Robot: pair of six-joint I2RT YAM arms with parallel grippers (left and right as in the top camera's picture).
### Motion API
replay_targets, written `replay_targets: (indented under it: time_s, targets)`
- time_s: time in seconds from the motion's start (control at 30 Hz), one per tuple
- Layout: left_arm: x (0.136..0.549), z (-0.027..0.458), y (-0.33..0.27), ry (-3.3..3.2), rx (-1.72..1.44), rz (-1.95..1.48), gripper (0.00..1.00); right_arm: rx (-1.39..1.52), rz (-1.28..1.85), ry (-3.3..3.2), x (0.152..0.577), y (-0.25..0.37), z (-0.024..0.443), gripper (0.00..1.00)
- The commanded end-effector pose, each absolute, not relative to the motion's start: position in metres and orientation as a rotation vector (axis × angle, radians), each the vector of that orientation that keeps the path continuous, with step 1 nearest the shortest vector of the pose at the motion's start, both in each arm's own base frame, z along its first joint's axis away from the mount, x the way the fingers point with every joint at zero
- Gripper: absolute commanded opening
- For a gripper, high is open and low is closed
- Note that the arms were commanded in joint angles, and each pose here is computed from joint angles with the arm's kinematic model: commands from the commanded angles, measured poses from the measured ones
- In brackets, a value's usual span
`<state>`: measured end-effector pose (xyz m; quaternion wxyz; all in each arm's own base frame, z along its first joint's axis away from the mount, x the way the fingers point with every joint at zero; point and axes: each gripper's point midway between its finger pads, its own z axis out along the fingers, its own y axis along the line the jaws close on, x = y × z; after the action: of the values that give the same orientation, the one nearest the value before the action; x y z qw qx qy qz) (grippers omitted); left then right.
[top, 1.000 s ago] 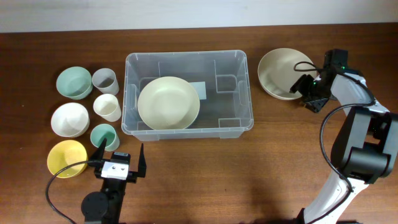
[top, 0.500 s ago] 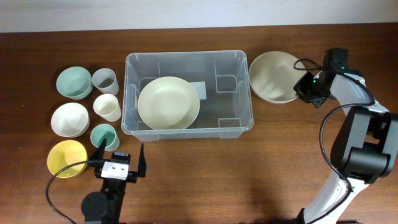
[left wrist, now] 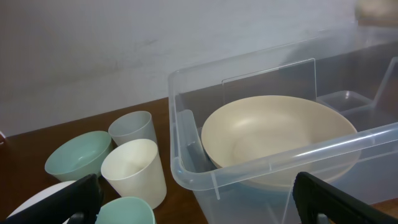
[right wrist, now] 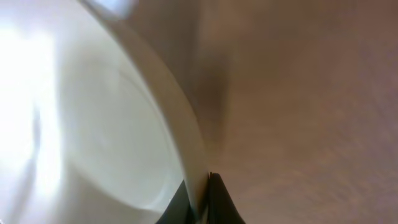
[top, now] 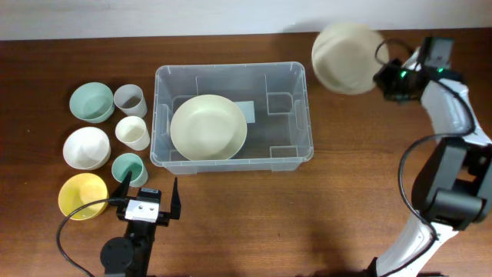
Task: Pack container
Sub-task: 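Carry the cream bowl left and lower it onto the stacked bowls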
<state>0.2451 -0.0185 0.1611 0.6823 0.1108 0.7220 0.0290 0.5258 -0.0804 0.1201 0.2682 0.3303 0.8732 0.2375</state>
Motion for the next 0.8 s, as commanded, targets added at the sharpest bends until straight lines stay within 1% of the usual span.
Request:
replay_targets:
  time_s: [0.0,0.1,0.13,0.23,0.3,0.6,0.77]
  targets:
    - [0.245,0.160,-0.018,1.618,0.259,0.079,1.00,0.591,0.883,2.148,0.530,-0.042,0.259,0.04]
    - [0.245,0.160,-0.018,1.618,0.259,0.079,1.00,0.404,1.017,2.105,0.515,0.000,0.305,0.04]
    - [0.245,0.160,-0.018,1.618,0.259,0.079,1.00,0.280,1.061,2.100,0.504,0.027,0.322,0.04]
    - [0.245,0.160,-0.018,1.618,0.259,0.079,1.00,0.114,1.066,2.155,0.483,0.076,0.326,0.04]
    - [0.245,0.159,-0.018,1.618,0.259,0.079,1.00,0.035,1.038,2.241,0.470,0.112,0.310,0.04]
    - [0.245,0.160,-0.018,1.618,0.259,0.079,1.00,-0.218,0.881,2.605,0.424,0.249,0.202,0.04]
    - [0.245,0.160,-0.018,1.618,0.259,0.079,1.00,-0.245,0.900,2.713,0.411,0.279,0.162,0.04]
